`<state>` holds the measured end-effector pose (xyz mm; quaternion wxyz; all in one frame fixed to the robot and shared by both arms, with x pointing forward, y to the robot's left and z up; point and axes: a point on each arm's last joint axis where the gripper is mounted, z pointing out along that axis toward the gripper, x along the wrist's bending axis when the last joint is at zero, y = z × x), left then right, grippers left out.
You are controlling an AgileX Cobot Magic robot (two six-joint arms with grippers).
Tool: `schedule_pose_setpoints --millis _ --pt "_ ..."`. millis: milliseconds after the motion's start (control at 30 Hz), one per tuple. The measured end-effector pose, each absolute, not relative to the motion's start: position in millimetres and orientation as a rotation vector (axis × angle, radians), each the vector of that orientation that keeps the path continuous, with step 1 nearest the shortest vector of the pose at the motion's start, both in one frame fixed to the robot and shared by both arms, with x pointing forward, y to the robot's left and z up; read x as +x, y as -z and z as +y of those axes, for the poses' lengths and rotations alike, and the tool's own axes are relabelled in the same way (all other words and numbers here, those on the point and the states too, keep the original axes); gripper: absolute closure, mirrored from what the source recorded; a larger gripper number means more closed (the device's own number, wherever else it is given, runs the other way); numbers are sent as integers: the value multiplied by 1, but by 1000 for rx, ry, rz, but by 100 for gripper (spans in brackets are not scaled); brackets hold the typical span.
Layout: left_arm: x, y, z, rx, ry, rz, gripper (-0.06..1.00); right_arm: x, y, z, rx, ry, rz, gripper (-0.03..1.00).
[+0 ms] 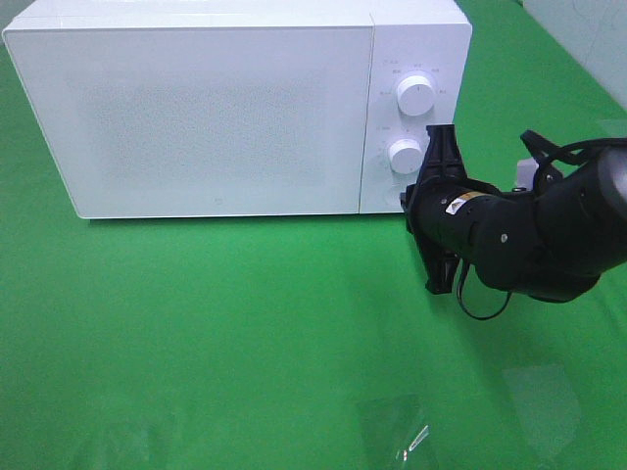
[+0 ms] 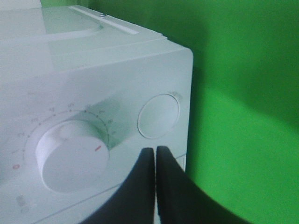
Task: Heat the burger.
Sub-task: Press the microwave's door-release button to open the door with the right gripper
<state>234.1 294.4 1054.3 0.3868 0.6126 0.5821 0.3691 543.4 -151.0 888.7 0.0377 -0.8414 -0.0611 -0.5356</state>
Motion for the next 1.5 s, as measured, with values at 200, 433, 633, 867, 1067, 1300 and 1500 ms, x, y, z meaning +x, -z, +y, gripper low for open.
schedule_pose_setpoints --millis 200,433,633,867,1067,1300,1500 --pt "234 -1054 294 1559 -939 1482 -5 554 -883 -149 -2584 1646 -193 95" --pt "234 -1054 294 1559 -939 1482 -5 564 -876 -146 -2586 1648 -192 95" --pt "234 -1054 294 1559 -939 1482 -5 568 -869 -144 -2596 1642 -194 95" --pt "234 -1054 294 1559 -939 1482 -5 572 -867 -142 -2588 1657 -189 95" --pt "234 -1054 294 1559 -939 1482 -5 576 -867 -142 -2589 1684 -171 95" --pt "234 -1054 294 1559 -939 1482 -5 576 -866 -145 -2609 1688 -157 95" --pt "234 -1054 294 1559 -939 1482 -5 580 -859 -148 -2629 1682 -149 95"
